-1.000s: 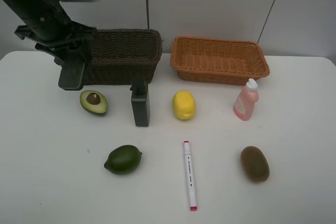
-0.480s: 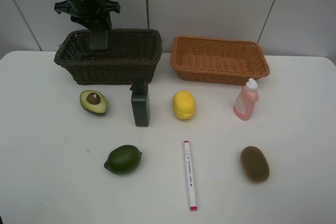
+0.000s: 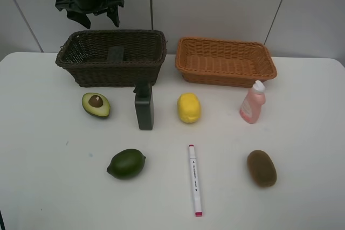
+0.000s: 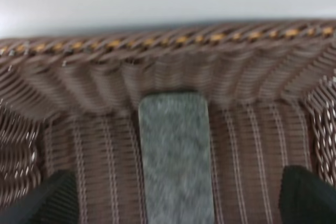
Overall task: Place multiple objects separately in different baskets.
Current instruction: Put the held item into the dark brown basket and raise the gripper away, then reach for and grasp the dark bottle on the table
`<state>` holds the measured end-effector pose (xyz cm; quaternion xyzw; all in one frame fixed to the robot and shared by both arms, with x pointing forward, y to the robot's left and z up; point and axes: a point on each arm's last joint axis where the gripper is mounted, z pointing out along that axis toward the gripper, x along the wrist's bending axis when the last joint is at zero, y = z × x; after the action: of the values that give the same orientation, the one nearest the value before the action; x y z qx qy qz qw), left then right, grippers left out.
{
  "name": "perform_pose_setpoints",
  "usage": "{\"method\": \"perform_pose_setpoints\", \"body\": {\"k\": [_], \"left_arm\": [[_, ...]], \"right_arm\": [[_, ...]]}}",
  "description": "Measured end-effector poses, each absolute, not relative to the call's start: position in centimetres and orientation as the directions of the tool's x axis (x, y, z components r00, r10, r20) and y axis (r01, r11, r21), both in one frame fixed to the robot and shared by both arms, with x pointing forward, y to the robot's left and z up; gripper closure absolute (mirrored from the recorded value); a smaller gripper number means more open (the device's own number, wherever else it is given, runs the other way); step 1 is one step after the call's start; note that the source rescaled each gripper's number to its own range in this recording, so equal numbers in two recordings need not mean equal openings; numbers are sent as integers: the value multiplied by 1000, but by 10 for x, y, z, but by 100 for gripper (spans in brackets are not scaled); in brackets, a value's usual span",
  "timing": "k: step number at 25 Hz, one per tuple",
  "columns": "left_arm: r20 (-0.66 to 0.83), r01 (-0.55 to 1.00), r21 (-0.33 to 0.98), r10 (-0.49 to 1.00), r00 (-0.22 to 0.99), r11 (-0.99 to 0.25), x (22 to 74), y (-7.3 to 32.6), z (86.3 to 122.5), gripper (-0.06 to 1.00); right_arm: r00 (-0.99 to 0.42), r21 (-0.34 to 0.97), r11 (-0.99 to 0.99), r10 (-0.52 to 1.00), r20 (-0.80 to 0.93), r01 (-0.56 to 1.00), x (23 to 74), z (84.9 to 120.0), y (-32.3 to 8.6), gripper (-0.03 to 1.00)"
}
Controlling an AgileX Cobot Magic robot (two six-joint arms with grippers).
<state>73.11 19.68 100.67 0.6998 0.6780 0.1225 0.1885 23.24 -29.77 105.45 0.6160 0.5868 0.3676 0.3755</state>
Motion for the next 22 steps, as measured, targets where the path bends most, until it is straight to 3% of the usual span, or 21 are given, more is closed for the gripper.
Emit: {"method": "perform_pose_setpoints", "body": {"k": [5,12,16,22], "left_arm": [[-94,951,308,996,-5,34,719,198,1032,-5],[-205,966,253,979,2,51,701,190,1046,-5],[-275,978,205,961,23,35,659,185,1069,-5],[-266,979,196,957,115,-64,580,160,1100,-5]], "right_arm": [[41,894,-29,999,12,447,232,1054,-298,-3],[41,894,-29,999,12,447,232,1054,-298,-3],[41,894,-29,999,12,447,232,1054,-298,-3],[41,894,-29,999,12,447,232,1054,-298,-3]]}}
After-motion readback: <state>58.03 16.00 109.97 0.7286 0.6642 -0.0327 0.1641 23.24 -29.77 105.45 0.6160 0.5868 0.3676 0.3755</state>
